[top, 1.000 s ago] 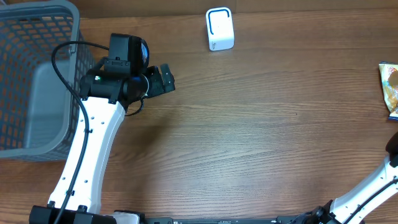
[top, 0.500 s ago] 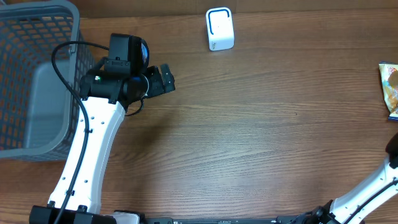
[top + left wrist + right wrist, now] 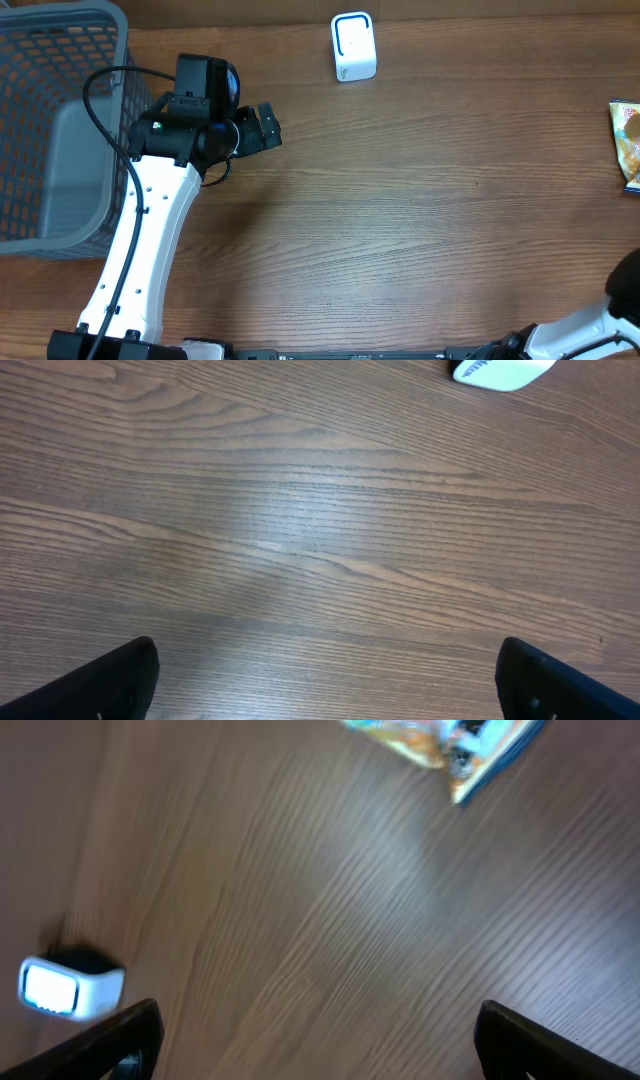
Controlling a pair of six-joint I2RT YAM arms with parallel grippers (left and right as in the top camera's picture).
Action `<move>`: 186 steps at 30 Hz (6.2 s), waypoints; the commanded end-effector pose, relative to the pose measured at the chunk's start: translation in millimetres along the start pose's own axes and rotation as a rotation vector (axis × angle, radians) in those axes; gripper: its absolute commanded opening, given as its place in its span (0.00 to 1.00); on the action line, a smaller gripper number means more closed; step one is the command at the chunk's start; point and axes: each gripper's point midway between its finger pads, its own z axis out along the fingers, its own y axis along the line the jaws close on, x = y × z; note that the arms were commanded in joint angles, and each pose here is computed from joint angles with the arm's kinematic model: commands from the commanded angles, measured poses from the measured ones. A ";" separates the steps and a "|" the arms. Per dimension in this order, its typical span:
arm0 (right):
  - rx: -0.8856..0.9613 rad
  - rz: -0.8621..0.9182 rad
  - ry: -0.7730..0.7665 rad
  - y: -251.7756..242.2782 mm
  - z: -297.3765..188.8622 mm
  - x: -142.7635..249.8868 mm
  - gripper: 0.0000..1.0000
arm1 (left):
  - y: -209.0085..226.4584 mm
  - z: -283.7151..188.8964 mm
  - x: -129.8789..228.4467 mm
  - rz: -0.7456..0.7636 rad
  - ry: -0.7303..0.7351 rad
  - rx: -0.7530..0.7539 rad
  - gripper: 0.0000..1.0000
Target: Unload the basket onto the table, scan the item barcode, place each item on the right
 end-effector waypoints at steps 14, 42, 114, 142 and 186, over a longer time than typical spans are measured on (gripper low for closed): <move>-0.142 -0.443 0.102 43.9 -16.8 169.9 1.00 | 0.5 0.9 -1.2 0.017 -0.003 -0.008 1.00; 0.221 -0.461 0.449 -102.7 56.2 310.7 1.00 | 0.5 0.9 -1.2 0.017 -0.003 -0.008 1.00; -0.893 -0.790 -0.852 23.5 44.3 258.0 1.00 | 0.5 0.9 -1.2 0.017 -0.003 -0.008 1.00; -0.763 -0.778 -0.908 10.4 80.0 242.7 1.00 | 0.5 0.9 -1.2 0.017 -0.004 -0.008 1.00; -0.728 -0.866 -0.949 10.8 79.5 243.1 1.00 | 0.5 0.9 -1.1 0.017 -0.003 -0.008 1.00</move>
